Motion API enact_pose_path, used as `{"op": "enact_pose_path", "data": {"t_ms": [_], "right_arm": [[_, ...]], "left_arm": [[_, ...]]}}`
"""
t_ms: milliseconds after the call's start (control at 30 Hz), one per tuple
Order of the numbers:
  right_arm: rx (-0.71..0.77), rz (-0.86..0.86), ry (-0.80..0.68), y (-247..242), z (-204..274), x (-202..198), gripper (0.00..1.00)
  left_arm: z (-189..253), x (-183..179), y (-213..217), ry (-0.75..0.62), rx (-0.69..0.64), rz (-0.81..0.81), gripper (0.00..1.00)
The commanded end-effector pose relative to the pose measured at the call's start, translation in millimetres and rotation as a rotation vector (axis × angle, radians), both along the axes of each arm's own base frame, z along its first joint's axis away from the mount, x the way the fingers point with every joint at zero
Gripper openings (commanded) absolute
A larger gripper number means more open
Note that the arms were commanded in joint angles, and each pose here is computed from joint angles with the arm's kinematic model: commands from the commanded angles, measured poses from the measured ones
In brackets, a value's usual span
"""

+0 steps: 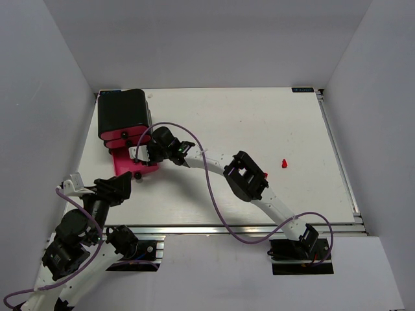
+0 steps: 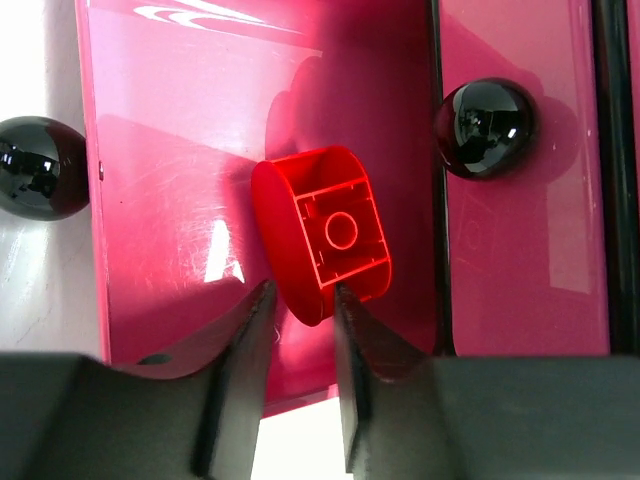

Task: Sort the legos into containers by color

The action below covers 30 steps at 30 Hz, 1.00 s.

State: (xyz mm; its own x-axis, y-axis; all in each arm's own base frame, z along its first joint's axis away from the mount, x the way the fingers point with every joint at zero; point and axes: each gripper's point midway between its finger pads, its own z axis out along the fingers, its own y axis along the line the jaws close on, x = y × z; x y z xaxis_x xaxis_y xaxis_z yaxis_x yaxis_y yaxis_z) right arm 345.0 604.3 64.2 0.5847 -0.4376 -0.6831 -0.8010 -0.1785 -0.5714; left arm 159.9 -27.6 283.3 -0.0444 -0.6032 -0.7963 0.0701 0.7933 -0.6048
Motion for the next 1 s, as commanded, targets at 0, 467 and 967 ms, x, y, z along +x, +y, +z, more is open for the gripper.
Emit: {"op": "enact_pose_path", "data": {"t_ms": [0, 467, 967], "right_arm": [[0.064, -0.007, -0.043, 10.5, 19.2, 9.3, 0.34], [0.091, 0.018, -0.05, 8.9, 31.4, 3.0, 0.02], [0.018, 0.073, -0.353, 1.2, 37.4, -5.0, 0.0]], "left_arm": [[12.6, -14.1, 15.9, -0.074, -0.067, 0.015, 0.8], [11.4, -13.9, 15.7, -0.071, -0.065, 0.015, 0.79], [11.5, -13.9, 15.9, -0.07, -0.067, 0.017, 0.79]]}}
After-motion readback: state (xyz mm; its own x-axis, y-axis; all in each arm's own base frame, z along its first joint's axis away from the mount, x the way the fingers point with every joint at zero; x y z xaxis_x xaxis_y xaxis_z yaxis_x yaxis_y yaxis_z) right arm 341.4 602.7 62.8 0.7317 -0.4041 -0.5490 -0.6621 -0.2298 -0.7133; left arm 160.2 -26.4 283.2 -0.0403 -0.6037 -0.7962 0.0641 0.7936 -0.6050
